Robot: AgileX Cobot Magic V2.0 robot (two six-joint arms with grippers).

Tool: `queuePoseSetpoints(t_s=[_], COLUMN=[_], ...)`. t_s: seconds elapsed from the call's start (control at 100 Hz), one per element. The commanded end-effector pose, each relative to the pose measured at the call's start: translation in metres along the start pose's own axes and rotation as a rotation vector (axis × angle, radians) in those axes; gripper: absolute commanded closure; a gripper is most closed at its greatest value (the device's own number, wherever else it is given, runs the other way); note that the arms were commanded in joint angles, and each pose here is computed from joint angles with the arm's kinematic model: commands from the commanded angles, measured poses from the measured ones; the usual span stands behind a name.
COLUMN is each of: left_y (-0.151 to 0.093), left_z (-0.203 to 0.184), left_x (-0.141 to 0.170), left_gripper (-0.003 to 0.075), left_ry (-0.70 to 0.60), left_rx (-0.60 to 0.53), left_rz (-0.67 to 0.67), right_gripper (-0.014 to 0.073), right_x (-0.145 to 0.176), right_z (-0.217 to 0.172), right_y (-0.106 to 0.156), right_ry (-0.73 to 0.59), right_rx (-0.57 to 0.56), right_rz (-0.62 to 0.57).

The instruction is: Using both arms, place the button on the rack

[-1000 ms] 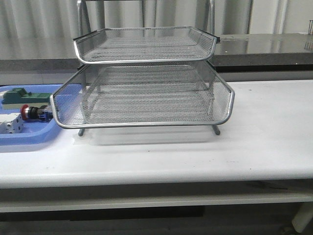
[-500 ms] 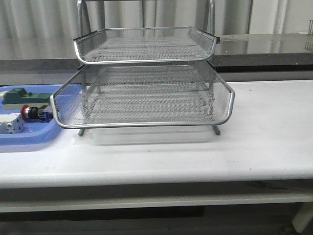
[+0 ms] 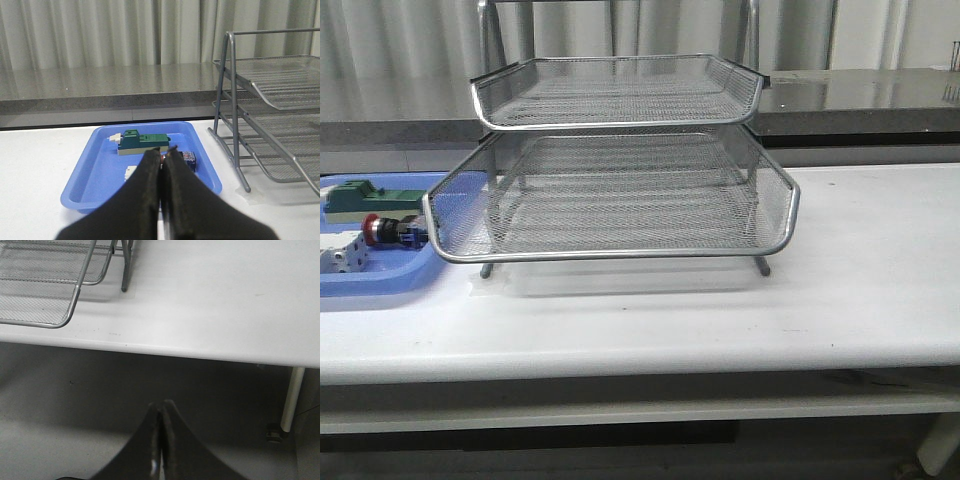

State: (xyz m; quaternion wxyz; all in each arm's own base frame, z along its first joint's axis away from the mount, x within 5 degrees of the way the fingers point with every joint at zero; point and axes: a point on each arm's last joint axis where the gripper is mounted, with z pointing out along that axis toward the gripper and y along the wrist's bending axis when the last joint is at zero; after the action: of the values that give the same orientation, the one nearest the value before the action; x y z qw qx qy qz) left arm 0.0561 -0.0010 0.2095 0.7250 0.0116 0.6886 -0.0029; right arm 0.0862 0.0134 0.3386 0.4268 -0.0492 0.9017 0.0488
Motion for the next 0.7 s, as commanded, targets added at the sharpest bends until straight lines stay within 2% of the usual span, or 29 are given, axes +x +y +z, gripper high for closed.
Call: queuePoseSetpoints(t_s=[0.0,0.24,0.34,0.51,0.69], left_y=[-0.001,-0.002,0.000,0.000,0.001], left_z=[-0.002,-0.004,-0.005,-0.002,0.019], left_x=[0.006,-0.010,-0.022,-0.056,-0.101], left_gripper=[0.0741,0.0741,0.0741,0.0741,0.0741], left_ry=[-0.072,-0.196,-0.204,-0.158,-0.030], left_rx=[0.007,0.017,0.013,0.010,0.004], left_rz=[-0.014,-0.016,-0.076,-0.121,-0.122], right_gripper=[0.0662,0.0662,0.0662,0.0662,0.0663], right_x=[-0.010,-0.010,-0.010,-0.010,-0.010], right_z=[-0.005,-0.005,-0.005,-0.005,-0.005], right_y=[0.000,0.000,0.000,0.000,0.000], right_ry=[-0.077,-0.077,-0.077,-0.077,-0.077], right_rx=[0.008,0.008,0.008,0.008,0.007], right_rz=[0.001,0.001,0.001,0.001,0.001])
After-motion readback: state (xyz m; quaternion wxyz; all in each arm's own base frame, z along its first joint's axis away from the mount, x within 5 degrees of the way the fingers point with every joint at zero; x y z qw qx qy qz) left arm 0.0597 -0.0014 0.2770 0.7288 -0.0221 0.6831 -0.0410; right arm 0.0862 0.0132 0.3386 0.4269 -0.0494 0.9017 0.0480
